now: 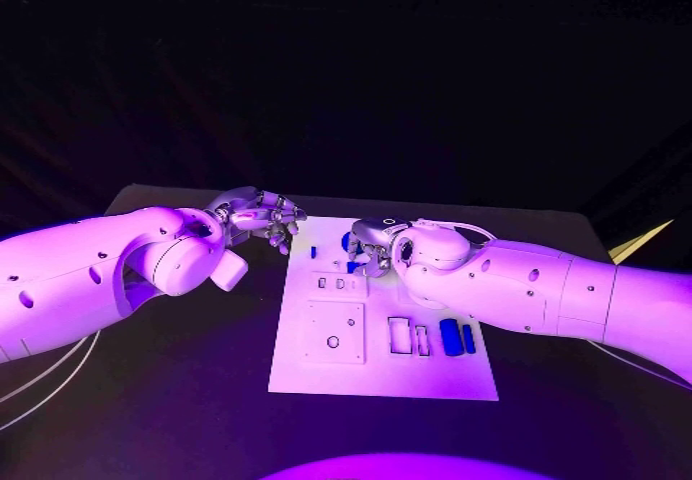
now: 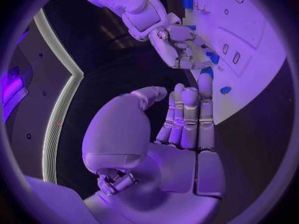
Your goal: Assemble the parts on the task board
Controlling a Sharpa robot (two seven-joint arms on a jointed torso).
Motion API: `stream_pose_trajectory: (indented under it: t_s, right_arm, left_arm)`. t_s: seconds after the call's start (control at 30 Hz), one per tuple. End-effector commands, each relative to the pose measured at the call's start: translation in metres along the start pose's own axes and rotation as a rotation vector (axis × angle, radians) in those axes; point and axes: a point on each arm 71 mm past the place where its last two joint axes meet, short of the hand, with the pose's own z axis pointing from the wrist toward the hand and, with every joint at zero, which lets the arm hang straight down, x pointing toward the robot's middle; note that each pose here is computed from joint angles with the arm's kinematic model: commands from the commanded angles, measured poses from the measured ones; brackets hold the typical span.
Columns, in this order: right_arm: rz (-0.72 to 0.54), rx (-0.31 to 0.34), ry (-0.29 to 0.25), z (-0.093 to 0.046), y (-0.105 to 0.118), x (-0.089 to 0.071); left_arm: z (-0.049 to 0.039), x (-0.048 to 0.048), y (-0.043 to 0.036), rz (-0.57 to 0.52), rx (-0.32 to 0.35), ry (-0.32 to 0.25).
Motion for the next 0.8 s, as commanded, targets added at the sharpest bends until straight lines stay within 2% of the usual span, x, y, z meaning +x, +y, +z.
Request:
stream_pose_trajectory:
  t_s: [0.03,0.47,0.8]
  right_arm:
    - [-0.005,0.004,-0.005,0.0003,0.0002,0.0014]
    - [-0.003,0.004,-0.022,0.0013,0.0028,0.003]
    - [-0.001,0.022,-0.054,0.0025,0.0022,0.0017]
  left_arm:
    - [-0.0001,0.0008,-0.0018,-0.002,0.006,0.002]
    - [-0.0002,0.0012,-0.002,-0.005,0.007,0.004]
    - [-0.0002,0.0017,-0.002,-0.006,0.005,0.008]
